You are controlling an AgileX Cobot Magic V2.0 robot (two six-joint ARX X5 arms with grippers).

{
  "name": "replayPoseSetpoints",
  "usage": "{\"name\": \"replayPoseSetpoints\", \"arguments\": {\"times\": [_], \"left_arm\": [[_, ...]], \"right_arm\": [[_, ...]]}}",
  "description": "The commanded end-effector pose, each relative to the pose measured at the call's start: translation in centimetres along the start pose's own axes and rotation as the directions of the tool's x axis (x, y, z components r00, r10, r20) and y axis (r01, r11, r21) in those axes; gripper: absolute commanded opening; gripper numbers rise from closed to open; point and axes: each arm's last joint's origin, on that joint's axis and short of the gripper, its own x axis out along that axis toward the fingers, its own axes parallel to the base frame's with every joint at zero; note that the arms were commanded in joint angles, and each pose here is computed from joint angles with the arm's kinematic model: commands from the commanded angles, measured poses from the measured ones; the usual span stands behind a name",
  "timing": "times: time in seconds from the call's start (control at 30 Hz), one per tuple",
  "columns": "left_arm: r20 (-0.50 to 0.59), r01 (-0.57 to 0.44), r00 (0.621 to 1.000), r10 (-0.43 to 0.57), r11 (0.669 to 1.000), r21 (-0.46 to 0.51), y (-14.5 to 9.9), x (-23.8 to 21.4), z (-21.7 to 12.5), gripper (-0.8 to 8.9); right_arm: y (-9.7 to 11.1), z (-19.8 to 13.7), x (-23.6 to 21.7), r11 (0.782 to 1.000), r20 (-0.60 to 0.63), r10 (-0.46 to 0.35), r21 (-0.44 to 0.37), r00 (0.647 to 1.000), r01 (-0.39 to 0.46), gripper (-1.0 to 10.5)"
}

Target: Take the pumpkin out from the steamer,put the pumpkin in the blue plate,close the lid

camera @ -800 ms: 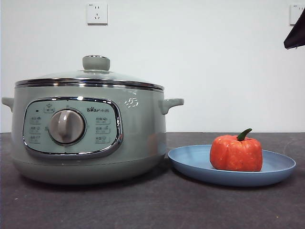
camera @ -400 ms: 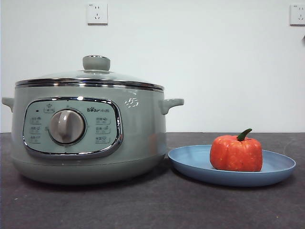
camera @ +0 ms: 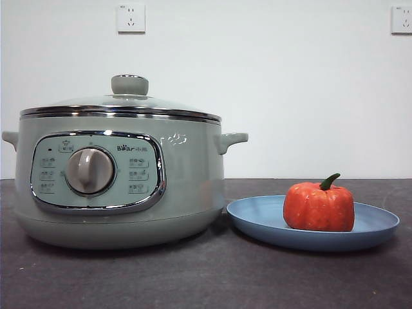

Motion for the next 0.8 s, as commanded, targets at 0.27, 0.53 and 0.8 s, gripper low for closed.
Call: {"name": "replayPoseSetpoints", "arguments": {"times": [0.27,0.53,0.8], "left_arm": [[-0.017,-0.002,1.000,0.002,1.000,0.006,0.0,0.1,-0.4,-0.03],[-0.017,-0.003,1.000,0.003,1.000,0.006,0.0,0.1,-0.4,-0.03],[-0.017,-0.002,1.000,0.002,1.000,0.006,0.0,0.1,-0.4,-0.03]], "right_arm": [[0.2,-5.1,0.9,0.998,-0.101,0.003,0.069,0.995,0.004,-0.2],[0.2,-5.8,0.9,0.998,-0.180,-0.001,0.067,0.984,0.013,-0.2],[0.3,-5.8,0.9,0.998,-0.182,0.000,0.067,0.983,0.012,-0.2]]}}
